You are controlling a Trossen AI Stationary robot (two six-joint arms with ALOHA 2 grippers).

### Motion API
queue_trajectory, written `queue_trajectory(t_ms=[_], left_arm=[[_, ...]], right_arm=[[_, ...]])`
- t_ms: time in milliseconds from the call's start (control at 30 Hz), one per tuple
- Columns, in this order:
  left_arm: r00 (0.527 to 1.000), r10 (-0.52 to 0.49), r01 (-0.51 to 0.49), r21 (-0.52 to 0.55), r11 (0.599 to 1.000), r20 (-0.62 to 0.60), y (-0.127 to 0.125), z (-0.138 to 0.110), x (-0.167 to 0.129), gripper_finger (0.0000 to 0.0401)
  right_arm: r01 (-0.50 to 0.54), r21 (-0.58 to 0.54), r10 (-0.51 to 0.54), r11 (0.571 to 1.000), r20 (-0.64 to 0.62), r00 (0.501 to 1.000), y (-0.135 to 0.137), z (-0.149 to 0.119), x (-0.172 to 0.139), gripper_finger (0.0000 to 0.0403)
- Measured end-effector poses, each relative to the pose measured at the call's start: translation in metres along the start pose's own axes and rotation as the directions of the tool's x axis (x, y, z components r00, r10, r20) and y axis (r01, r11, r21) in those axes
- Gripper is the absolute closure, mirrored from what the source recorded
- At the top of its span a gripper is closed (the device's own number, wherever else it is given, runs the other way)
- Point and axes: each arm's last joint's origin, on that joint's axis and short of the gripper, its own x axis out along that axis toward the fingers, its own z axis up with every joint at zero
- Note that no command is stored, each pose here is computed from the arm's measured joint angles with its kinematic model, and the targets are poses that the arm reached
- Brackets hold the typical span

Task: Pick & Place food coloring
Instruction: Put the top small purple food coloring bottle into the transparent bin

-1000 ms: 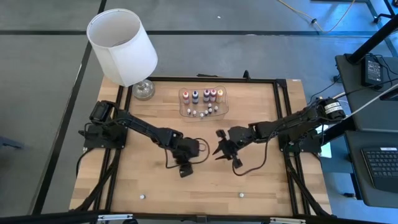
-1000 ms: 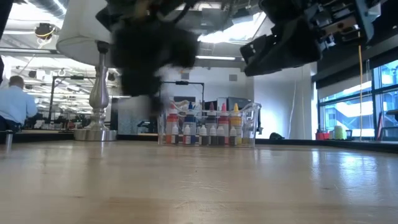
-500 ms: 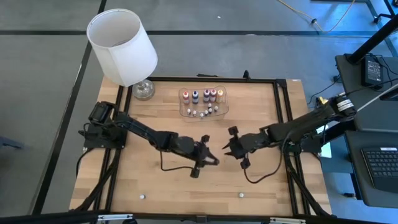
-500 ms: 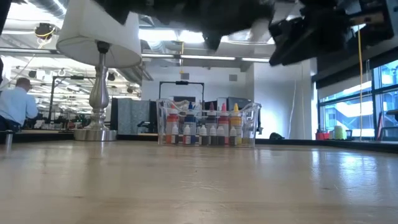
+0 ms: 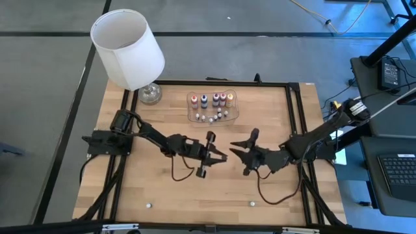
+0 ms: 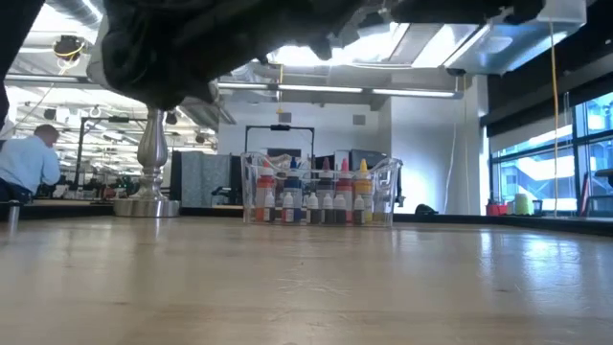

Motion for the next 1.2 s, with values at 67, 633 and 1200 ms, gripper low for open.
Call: queue_trajectory(t_ms=[67, 633, 1200], left_arm=[[0.999, -0.035, 0.035, 0.008, 0.999, 0.018, -0.001, 0.002, 0.003, 0.0330], [0.991, 0.008, -0.026, 0.139, 0.990, 0.132, 0.004, 0.026, 0.027, 0.0328], [0.983, -0.017, -0.019, 0.193, 0.981, 0.182, 0.004, 0.037, 0.039, 0.0326]], right_arm=[[-0.014, -0.054, 0.015, 0.998, 0.002, 1.000, 0.002, -0.001, 0.001, 0.0289], [0.013, -0.135, -0.001, 0.991, 0.085, 0.996, 0.017, 0.014, -0.026, 0.0289], [0.036, -0.047, -0.029, 0.998, 0.143, 0.989, 0.011, 0.025, -0.027, 0.0289]])
